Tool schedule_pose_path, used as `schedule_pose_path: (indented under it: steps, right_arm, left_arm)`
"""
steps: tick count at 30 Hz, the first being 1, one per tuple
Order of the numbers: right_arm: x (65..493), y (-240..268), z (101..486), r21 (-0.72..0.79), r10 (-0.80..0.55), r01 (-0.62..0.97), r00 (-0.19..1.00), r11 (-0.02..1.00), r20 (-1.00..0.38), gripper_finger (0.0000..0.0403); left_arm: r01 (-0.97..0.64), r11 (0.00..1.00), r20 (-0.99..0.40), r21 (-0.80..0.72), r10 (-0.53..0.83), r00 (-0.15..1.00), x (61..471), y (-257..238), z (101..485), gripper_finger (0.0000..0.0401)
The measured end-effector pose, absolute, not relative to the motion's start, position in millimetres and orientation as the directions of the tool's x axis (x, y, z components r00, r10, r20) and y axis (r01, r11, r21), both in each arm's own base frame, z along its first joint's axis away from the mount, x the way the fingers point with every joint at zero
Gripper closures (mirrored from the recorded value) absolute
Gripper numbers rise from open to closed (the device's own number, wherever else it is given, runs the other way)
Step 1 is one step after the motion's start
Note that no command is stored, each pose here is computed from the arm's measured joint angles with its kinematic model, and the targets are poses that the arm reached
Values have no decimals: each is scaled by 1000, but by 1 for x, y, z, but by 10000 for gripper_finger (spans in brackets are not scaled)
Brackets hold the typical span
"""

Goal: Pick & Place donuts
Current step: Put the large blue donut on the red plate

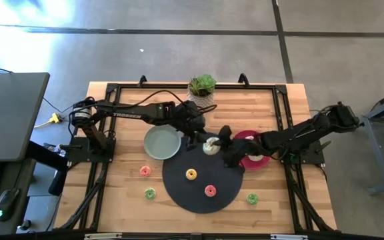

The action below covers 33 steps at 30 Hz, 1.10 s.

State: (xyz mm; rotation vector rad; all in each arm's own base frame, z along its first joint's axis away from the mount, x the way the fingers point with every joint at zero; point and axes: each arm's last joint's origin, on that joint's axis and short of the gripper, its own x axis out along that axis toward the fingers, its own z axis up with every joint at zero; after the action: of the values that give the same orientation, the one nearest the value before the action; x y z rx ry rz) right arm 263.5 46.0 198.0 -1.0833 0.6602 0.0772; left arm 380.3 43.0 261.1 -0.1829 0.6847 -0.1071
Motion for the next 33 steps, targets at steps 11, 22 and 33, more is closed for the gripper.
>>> schedule_pose_path:
  steps: [11,22,33]
  right_arm:
    - [226,60,204,-728,-430,-419,606,543,-669,343]
    - [180,61,257,-505,-193,-432,587,747,-786,380]
    - [152,65,184,-554,-234,-700,506,450,-830,375]
  left_arm:
    - [39,977,-634,-210,-166,755,379,42,259,206]
    - [74,983,-631,-170,-166,757,379,42,260,206]
    - [87,984,-618,-154,-165,769,380,42,261,206]
